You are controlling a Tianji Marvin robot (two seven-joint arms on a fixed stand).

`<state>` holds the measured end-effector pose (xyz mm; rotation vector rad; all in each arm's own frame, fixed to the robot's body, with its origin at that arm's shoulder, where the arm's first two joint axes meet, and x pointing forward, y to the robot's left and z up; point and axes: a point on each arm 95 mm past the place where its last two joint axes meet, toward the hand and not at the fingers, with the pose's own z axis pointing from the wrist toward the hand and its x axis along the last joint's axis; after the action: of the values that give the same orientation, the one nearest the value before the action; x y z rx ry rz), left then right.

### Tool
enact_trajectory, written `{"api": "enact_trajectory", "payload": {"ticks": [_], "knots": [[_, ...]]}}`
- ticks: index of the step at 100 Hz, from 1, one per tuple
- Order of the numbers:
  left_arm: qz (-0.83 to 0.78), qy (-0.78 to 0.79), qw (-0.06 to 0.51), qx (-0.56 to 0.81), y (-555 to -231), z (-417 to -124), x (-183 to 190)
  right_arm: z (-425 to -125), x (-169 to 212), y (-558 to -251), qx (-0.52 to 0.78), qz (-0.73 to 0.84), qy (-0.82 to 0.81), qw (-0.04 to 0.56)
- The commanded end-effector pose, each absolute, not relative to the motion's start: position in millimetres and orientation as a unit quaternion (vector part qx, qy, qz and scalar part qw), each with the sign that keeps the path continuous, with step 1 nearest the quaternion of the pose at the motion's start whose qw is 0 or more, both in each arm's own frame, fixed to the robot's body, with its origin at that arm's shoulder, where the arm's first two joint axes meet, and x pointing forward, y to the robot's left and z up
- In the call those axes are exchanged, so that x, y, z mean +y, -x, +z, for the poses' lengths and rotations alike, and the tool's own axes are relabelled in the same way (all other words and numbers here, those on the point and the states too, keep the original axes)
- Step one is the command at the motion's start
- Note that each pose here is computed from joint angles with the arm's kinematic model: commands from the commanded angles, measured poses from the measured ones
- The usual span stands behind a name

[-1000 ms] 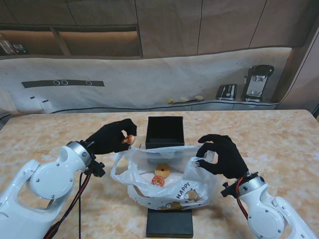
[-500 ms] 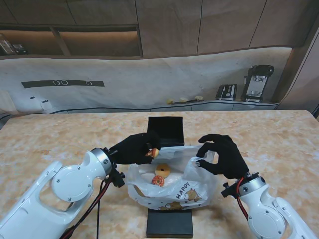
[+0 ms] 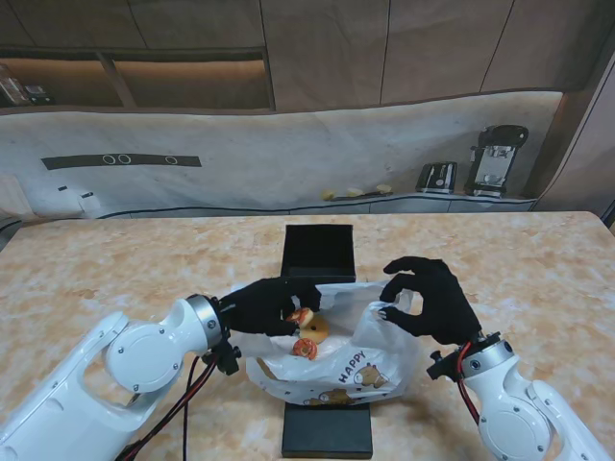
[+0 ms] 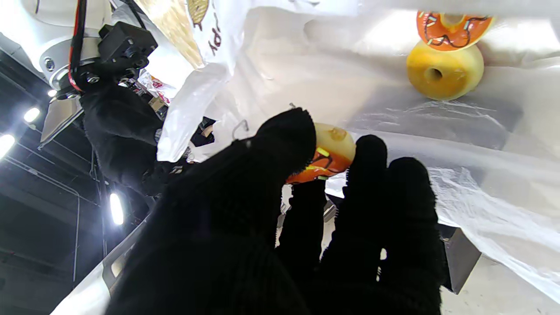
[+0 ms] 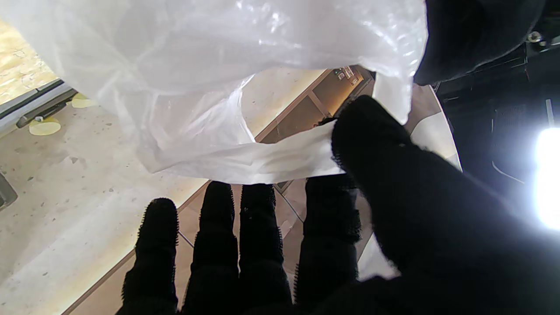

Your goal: Pack mini donuts into a plastic bag, tie the opening and put the bag into the gift box

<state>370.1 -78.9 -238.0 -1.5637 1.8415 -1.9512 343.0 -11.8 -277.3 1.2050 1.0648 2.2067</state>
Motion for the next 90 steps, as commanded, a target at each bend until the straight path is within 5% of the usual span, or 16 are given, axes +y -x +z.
{"api": "enact_trajectory", "payload": {"ticks": [1,90], "knots": [[-0.622,0.501,0.025,0.601,-372,-239,-80,-279,-10,-339,0.382,0.792,-0.433,0.198],[-0.592,0.494,0.061,0.634,-367,-229,-85,-283,-21,-348,0.352,0.808,-0.436,0.183]]}}
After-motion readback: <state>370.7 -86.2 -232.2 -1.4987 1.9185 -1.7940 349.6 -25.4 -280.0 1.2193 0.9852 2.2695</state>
